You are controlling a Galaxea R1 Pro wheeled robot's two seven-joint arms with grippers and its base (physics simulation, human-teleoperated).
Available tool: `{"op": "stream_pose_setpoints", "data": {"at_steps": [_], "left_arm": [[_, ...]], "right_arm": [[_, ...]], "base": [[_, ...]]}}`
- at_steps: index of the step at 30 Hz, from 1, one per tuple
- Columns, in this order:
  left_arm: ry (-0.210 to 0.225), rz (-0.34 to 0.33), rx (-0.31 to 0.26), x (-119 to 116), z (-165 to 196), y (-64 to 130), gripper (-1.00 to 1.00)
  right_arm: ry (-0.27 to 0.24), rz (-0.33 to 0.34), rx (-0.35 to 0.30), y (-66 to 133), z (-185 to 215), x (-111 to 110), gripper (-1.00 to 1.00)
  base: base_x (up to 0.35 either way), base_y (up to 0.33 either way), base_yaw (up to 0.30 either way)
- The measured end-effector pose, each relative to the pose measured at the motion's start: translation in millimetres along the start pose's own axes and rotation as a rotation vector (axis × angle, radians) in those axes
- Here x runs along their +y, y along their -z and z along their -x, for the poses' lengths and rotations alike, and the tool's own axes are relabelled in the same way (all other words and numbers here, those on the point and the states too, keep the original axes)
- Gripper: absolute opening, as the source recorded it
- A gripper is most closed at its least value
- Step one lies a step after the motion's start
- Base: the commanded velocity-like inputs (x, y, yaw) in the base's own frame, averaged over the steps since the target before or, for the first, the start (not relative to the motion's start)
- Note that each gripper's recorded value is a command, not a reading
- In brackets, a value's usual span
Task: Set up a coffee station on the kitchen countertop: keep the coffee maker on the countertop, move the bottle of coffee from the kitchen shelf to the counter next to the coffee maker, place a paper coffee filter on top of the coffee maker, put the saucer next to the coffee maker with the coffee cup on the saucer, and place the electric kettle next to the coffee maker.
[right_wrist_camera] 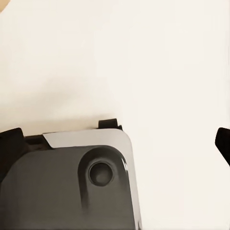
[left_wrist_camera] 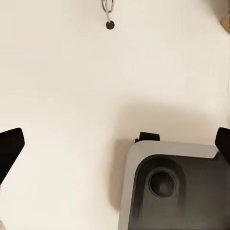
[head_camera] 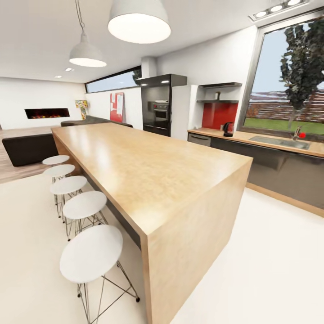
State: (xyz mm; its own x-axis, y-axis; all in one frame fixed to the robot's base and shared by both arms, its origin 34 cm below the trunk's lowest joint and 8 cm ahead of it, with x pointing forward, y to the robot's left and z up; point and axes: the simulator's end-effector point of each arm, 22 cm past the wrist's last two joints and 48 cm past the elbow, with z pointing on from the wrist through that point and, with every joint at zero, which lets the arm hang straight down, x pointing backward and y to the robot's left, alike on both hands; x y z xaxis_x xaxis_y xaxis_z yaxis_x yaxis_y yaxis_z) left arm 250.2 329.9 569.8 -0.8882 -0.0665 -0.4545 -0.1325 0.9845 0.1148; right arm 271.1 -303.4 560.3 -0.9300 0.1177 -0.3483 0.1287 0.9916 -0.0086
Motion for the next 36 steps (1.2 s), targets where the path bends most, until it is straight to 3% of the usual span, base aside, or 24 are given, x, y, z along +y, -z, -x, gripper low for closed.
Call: {"op": "stream_pose_setpoints", "data": {"at_steps": [36], "left_arm": [[0.001, -0.001, 0.001, 4.7, 9.8, 39.4, 1.00]], "right_arm": [[-0.002, -0.001, 0.004, 40.7, 4.0, -2.2, 1.00]], "base": [[0.000, 0.000, -0.269]]}}
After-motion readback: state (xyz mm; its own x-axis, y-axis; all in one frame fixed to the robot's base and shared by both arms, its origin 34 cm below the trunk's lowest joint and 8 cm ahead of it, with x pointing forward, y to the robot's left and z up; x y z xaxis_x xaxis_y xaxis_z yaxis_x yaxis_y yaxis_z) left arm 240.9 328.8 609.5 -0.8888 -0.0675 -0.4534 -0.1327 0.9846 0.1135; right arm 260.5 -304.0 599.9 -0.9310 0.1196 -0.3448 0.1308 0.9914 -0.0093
